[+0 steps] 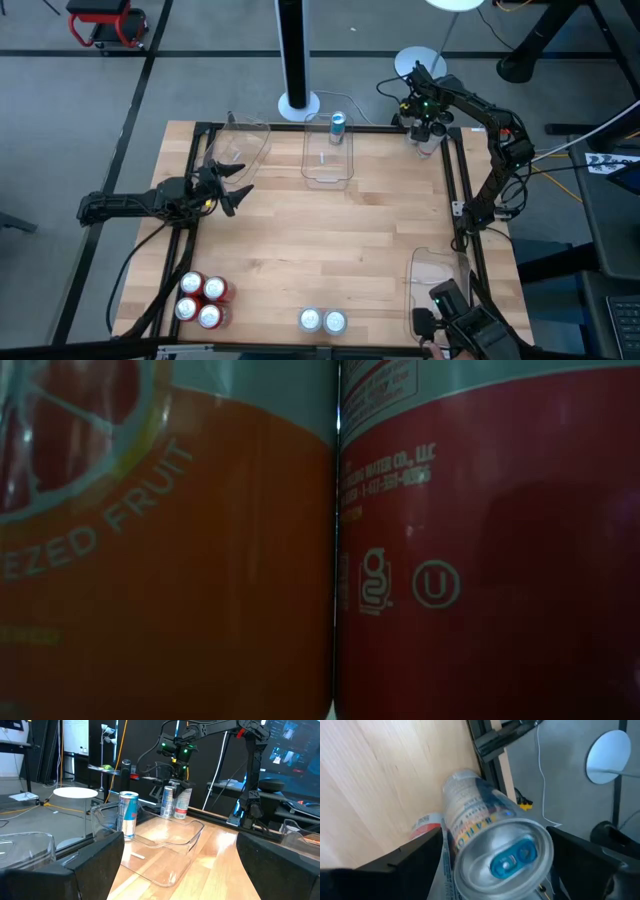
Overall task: Sort soda cans
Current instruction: Put the blue soda can into the top middle transparent bin
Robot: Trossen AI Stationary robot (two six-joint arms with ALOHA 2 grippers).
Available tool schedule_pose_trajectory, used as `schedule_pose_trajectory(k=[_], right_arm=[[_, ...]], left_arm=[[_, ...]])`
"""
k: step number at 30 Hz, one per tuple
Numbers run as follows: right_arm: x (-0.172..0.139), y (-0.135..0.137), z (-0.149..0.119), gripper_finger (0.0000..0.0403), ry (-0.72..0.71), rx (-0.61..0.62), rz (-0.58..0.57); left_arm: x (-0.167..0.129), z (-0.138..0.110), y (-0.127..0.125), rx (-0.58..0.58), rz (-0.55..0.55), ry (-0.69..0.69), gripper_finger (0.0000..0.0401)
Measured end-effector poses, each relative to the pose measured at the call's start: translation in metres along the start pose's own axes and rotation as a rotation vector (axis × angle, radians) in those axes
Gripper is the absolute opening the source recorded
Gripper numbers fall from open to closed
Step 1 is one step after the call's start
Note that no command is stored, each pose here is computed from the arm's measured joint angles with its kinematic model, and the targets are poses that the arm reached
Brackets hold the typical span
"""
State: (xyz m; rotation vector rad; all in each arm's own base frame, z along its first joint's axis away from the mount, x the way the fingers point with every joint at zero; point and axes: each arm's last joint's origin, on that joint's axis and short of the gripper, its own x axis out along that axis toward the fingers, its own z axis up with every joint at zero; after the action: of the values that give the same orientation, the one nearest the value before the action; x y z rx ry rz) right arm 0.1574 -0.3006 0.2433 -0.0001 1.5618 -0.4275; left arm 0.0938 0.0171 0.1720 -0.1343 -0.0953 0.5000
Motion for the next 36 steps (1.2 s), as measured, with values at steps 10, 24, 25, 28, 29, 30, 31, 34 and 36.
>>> schedule_pose_trajectory(k=[10,24,25,28,29,30,31,34,36], right_arm=[[0.0,-0.0006,0.0015,0.0347,-0.027,-0.023,0.004],[-0.0008,-0.0013,0.0026,0.0248,-0.048,-0.035,0.004],[-0.0008,-0.0013,0.0026,0.0248,-0.048,-0.042,0.004],[-0.0008,-0.0013,0.0027,0.0253,-0.049,-0.049,0.004],[-0.0008,-0.0013,0.0028,0.0253,-0.049,-0.052,0.003],[-0.0008,-0.0013,0.0028,0.0253,-0.049,-0.057,0.003],[-0.0008,-0.0013,0.0028,0.0251,-0.049,-0.065,0.003],[-0.0009,-0.0012,0.003,0.0244,-0.05,-0.082,0.002],[-0.0009,-0.0012,0.003,0.0244,-0.05,-0.095,0.001]], left_arm=[[0.0,0.0,0.0,0.0,0.0,0.0,0.0375],[0.0,0.0001,0.0,0.0,0.0,-0.001,0.0375],[0.0,0.0001,0.0,0.0,0.0,-0.001,0.0375],[0.0,0.0001,0.0,0.0,0.0,-0.001,0.0375],[0.0,0.0001,0.0,0.001,0.0,-0.001,0.0375],[0.0,0.0001,0.0,0.002,0.0,-0.001,0.0375],[0.0,0.0001,0.0,0.002,0.0,-0.001,0.0375],[0.0,0.0001,0.0,0.003,0.0,-0.001,0.0375],[0.0,0.0001,0.0,0.003,0.0,-0.001,0.0375]])
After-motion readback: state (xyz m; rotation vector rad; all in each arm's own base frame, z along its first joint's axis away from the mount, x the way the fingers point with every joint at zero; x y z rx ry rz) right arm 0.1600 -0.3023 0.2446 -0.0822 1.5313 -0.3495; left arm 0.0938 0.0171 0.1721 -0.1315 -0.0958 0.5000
